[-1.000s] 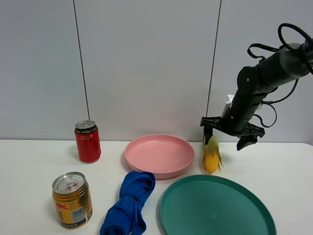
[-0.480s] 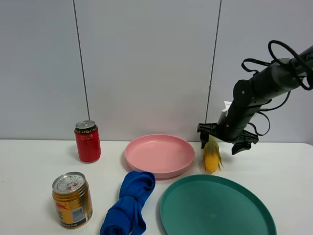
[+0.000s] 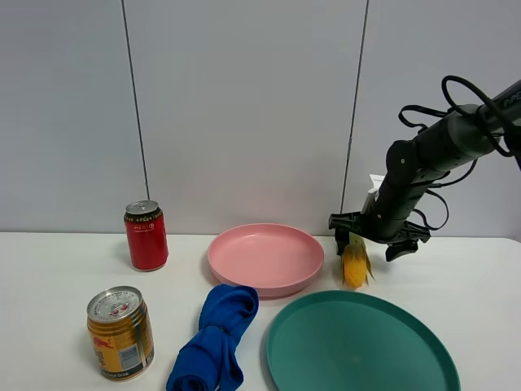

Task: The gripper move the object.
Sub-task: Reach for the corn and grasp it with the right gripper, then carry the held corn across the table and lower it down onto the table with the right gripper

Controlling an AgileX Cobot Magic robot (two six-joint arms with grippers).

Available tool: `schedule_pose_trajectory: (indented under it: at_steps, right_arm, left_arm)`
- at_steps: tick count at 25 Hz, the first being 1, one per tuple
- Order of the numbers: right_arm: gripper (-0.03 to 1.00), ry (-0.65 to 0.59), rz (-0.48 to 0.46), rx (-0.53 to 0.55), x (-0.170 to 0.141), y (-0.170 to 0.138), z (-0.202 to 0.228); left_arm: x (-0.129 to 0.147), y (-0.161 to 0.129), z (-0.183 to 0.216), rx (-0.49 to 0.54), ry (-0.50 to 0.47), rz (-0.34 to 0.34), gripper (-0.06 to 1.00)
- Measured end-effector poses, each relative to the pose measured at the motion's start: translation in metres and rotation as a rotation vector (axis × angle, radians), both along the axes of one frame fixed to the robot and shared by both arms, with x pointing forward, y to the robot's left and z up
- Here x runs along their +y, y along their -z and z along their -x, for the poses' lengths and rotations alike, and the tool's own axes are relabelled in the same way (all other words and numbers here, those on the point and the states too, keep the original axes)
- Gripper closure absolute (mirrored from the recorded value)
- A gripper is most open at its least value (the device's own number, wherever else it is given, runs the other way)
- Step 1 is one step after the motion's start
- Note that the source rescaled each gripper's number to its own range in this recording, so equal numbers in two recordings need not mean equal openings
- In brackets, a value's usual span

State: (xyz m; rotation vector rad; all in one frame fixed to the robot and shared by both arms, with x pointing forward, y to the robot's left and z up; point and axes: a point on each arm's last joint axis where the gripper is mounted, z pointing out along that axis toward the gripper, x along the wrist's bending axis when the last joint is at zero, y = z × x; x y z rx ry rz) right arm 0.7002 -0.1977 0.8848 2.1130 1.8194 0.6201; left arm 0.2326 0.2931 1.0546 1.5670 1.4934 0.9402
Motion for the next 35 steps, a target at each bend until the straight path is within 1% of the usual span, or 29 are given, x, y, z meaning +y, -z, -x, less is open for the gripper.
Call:
schedule_pose_trajectory:
  at_steps: [4, 6, 7, 9, 11, 13, 14, 15, 16, 21, 24, 26, 30, 31, 33, 35]
  right_arm:
    - [0.06, -0.006, 0.006, 0.01, 0.0, 0.005, 0.0]
    - [0.15, -0.006, 0.006, 0.013, 0.0, 0.006, 0.0]
    - [0.21, -0.006, 0.006, 0.013, 0.0, 0.006, 0.0]
    - [0.39, -0.007, 0.007, 0.013, 0.0, 0.006, 0.0]
    - [0.52, -0.01, 0.012, 0.014, 0.0, 0.007, 0.0]
    - [0.69, -0.014, 0.018, 0.017, -0.001, 0.009, 0.0]
    - [0.77, -0.015, 0.019, 0.016, -0.001, 0.009, 0.0]
    - [0.9, -0.015, 0.02, 0.018, -0.001, 0.01, 0.0]
    - [0.97, -0.015, 0.021, 0.018, -0.001, 0.01, 0.0]
    - [0.97, -0.035, 0.036, 0.025, 0.0, 0.01, 0.001]
    - [0.97, -0.136, 0.095, 0.031, 0.004, -0.008, 0.006]
    - [0.97, -0.188, 0.12, 0.023, 0.008, -0.032, 0.012]
    - [0.97, -0.275, 0.135, -0.019, 0.013, -0.096, 0.03]
    - [0.97, -0.31, 0.138, -0.045, 0.015, -0.114, 0.037]
    - [0.97, -0.41, 0.149, -0.109, 0.022, -0.147, 0.05]
    - [0.97, -0.569, 0.184, -0.212, 0.034, -0.183, 0.066]
  left_arm:
    - [0.0, 0.0, 0.0, 0.0, 0.0, 0.0, -0.06]
    - [0.0, 0.0, 0.0, 0.0, 0.0, 0.0, -0.06]
    - [0.0, 0.0, 0.0, 0.0, 0.0, 0.0, -0.06]
    - [0.0, 0.0, 0.0, 0.0, 0.0, 0.0, -0.06]
    - [0.0, 0.0, 0.0, 0.0, 0.0, 0.0, -0.06]
    - [0.0, 0.0, 0.0, 0.0, 0.0, 0.0, -0.06]
    - [0.0, 0.0, 0.0, 0.0, 0.0, 0.0, -0.06]
    - [0.0, 0.0, 0.0, 0.0, 0.0, 0.0, -0.06]
    - [0.0, 0.0, 0.0, 0.0, 0.0, 0.0, -0.06]
    - [0.0, 0.0, 0.0, 0.0, 0.0, 0.0, -0.06]
    - [0.0, 0.0, 0.0, 0.0, 0.0, 0.0, -0.06]
    - [0.0, 0.0, 0.0, 0.0, 0.0, 0.0, -0.06]
    - [0.0, 0.0, 0.0, 0.0, 0.0, 0.0, -0.06]
    - [0.0, 0.0, 0.0, 0.0, 0.0, 0.0, -0.06]
    - [0.0, 0.0, 0.0, 0.0, 0.0, 0.0, -0.06]
    - [0.0, 0.0, 0.0, 0.0, 0.0, 0.0, -0.06]
